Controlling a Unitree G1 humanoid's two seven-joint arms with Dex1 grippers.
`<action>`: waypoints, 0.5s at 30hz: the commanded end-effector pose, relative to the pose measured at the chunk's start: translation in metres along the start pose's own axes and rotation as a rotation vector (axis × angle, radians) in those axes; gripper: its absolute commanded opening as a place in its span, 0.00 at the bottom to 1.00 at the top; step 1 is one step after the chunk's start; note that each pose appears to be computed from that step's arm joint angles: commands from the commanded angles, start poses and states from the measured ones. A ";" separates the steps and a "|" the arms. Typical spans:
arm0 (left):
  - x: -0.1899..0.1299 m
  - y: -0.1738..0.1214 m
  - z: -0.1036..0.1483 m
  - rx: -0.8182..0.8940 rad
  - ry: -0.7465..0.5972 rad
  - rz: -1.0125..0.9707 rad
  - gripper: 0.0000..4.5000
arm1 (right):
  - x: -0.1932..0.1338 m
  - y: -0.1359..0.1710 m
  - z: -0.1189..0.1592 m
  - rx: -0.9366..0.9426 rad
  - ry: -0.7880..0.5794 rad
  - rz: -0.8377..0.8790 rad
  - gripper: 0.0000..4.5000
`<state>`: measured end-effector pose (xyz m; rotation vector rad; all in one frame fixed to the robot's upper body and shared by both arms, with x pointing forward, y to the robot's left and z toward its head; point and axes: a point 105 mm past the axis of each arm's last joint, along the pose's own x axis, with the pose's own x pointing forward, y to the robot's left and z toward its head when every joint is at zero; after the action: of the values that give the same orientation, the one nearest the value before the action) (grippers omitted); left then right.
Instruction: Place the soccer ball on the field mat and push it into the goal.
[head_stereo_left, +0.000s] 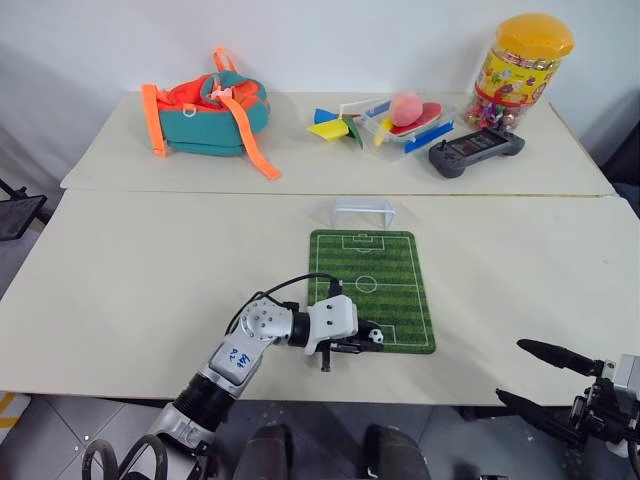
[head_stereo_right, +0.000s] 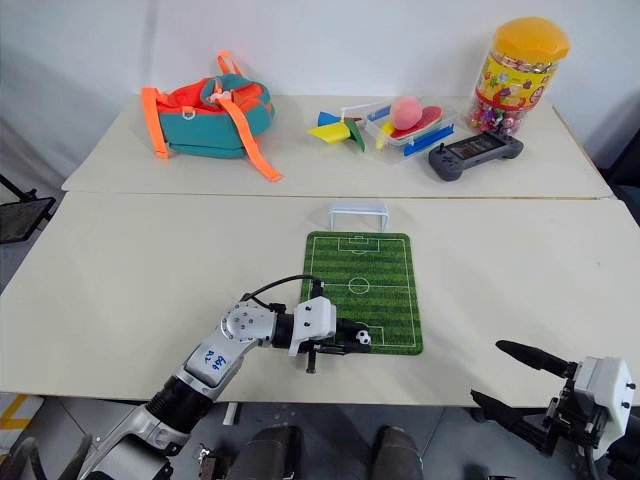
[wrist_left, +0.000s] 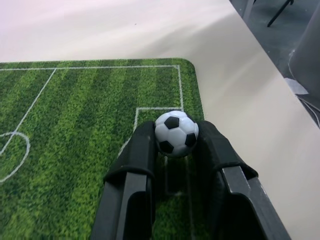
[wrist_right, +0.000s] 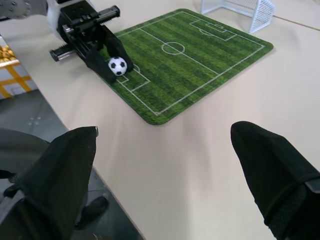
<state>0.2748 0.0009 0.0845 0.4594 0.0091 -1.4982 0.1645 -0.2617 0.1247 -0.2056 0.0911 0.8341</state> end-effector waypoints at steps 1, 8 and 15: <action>0.000 0.005 0.002 0.029 0.004 0.017 0.19 | -0.004 -0.003 0.005 -0.033 -0.007 -0.031 1.00; 0.001 0.004 -0.003 0.030 0.022 0.007 0.19 | -0.005 -0.007 0.004 -0.038 0.000 -0.041 1.00; 0.001 0.003 -0.001 0.029 0.018 -0.008 0.68 | -0.007 -0.013 0.003 -0.049 0.011 -0.054 1.00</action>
<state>0.2810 0.0009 0.0858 0.4863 -0.0033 -1.4828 0.1690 -0.2692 0.1211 -0.2116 0.1004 0.7972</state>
